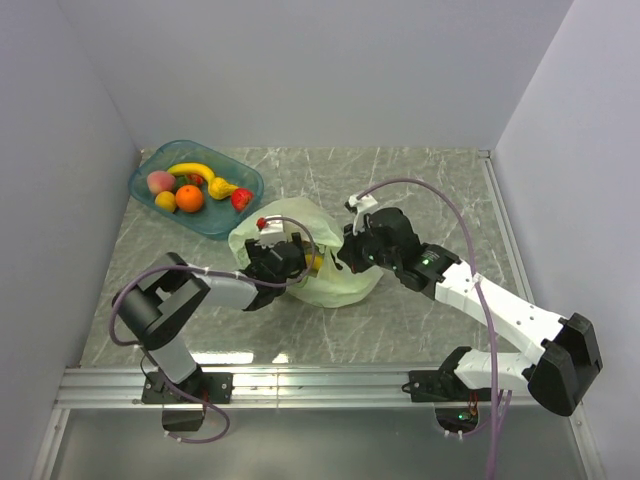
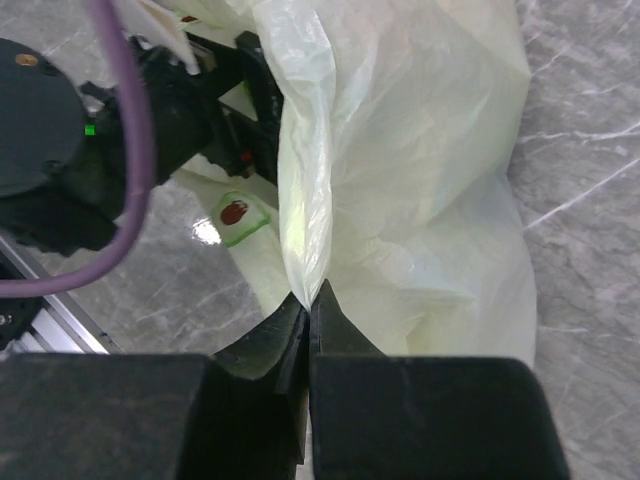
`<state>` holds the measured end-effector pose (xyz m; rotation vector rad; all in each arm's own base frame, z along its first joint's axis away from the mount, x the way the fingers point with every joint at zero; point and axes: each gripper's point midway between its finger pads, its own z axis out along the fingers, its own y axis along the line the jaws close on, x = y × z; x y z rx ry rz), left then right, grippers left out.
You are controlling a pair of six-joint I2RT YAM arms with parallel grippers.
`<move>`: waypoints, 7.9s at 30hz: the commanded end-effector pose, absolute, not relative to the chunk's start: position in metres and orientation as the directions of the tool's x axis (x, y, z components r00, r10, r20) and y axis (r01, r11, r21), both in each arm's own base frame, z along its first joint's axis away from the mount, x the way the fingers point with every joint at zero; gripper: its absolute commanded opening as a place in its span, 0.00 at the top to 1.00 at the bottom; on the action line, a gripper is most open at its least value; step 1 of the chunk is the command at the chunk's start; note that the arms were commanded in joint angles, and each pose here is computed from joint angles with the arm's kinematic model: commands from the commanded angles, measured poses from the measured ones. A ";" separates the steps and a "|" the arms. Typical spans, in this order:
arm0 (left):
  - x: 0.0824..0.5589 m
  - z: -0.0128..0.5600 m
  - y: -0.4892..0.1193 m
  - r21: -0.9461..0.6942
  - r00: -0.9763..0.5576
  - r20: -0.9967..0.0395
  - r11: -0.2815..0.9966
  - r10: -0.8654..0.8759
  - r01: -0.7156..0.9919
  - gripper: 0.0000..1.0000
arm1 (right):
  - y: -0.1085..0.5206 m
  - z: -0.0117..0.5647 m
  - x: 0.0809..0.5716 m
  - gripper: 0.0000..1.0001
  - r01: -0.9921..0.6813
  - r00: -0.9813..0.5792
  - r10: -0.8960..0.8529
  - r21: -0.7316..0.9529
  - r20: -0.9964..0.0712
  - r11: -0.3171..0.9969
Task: Untie the knot of the plastic bag and take out the fruit
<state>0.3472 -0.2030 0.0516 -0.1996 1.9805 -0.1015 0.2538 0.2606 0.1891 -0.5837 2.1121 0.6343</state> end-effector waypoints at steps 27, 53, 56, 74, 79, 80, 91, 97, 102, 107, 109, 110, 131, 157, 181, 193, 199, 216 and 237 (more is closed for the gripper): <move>0.272 0.112 -0.246 -0.318 -0.474 -0.872 0.880 -0.125 0.352 0.99 | 0.241 0.230 0.308 1.00 -0.423 -0.466 -0.061 0.161 -0.883 0.892; 0.252 0.166 -0.265 -0.448 -0.546 -0.820 0.786 -0.172 0.426 0.97 | 0.227 0.148 0.286 0.87 -0.408 -0.599 -0.102 0.194 -0.794 0.892; 0.254 0.126 -0.268 -0.440 -0.615 -0.777 0.815 -0.134 0.377 0.97 | 0.225 0.144 0.282 0.88 -0.407 -0.603 -0.102 0.195 -0.791 0.892; 0.285 0.101 -0.245 -0.384 -0.536 -0.804 0.914 -0.258 0.135 0.01 | 0.228 0.142 0.274 0.72 -0.438 -0.602 -0.099 0.224 -0.792 0.871; 0.268 0.124 -0.230 -0.376 -0.511 -0.815 0.920 -0.271 0.113 0.01 | 0.230 0.145 0.274 0.71 -0.443 -0.598 -0.096 0.229 -0.796 0.867; 0.265 0.127 -0.230 -0.372 -0.510 -0.820 0.920 -0.262 0.125 0.01 | 0.230 0.145 0.273 0.71 -0.443 -0.598 -0.095 0.230 -0.796 0.866; 0.262 0.166 -0.260 -0.247 -0.479 -0.876 0.909 -0.061 0.337 0.15 | 0.230 0.141 0.271 0.72 -0.444 -0.602 -0.093 0.235 -0.793 0.865; 0.243 0.181 -0.297 -0.218 -0.476 -0.879 0.875 0.016 0.431 0.21 | 0.229 0.142 0.270 0.72 -0.443 -0.599 -0.092 0.233 -0.796 0.866; 0.247 0.166 -0.299 -0.187 -0.476 -0.879 0.885 0.043 0.426 0.23 | 0.229 0.142 0.270 0.72 -0.445 -0.597 -0.088 0.239 -0.797 0.863; 0.275 0.147 -0.300 -0.135 -0.454 -0.890 0.931 0.036 0.339 0.26 | 0.232 0.141 0.270 0.72 -0.447 -0.602 -0.085 0.247 -0.794 0.860; 0.292 0.135 -0.293 -0.146 -0.468 -0.883 0.945 0.009 0.293 0.27 | 0.231 0.141 0.268 0.72 -0.448 -0.603 -0.089 0.245 -0.793 0.860; 0.297 0.131 -0.290 -0.151 -0.472 -0.881 0.949 -0.003 0.276 0.27 | 0.230 0.142 0.268 0.72 -0.448 -0.600 -0.087 0.244 -0.795 0.860; 0.291 0.038 -0.263 -0.096 -0.611 -0.790 0.974 0.051 0.206 0.11 | 0.231 0.134 0.267 0.73 -0.448 -0.612 -0.098 0.242 -0.784 0.860; 0.227 0.244 -0.312 -0.488 -0.537 -0.837 0.581 -0.102 0.651 0.91 | 0.220 0.138 0.272 0.76 -0.392 -0.602 -0.066 0.222 -0.796 0.893; 0.498 0.231 -0.008 -0.447 -0.122 -0.844 0.809 -0.523 -0.383 0.51 | 0.225 0.143 0.258 0.77 -0.440 -0.591 -0.039 0.281 -0.806 0.853; 0.467 0.234 -0.023 -0.497 -0.187 -0.797 0.800 -0.574 -0.337 0.01 | 0.222 0.150 0.259 0.77 -0.438 -0.573 -0.041 0.264 -0.819 0.859; 0.387 0.261 -0.122 -0.474 -0.251 -0.843 0.878 -0.475 -0.070 0.01 | 0.214 0.156 0.263 0.80 -0.412 -0.561 -0.039 0.238 -0.827 0.880; 0.216 0.203 -0.298 -0.241 -0.431 -0.902 0.788 0.035 0.567 0.06 | 0.204 0.166 0.268 1.00 -0.388 -0.541 -0.064 0.182 -0.838 0.904; 0.327 0.111 -0.284 -0.062 -0.531 -0.838 0.943 0.128 0.327 0.39 | 0.204 0.165 0.255 1.00 -0.434 -0.543 -0.086 0.191 -0.835 0.881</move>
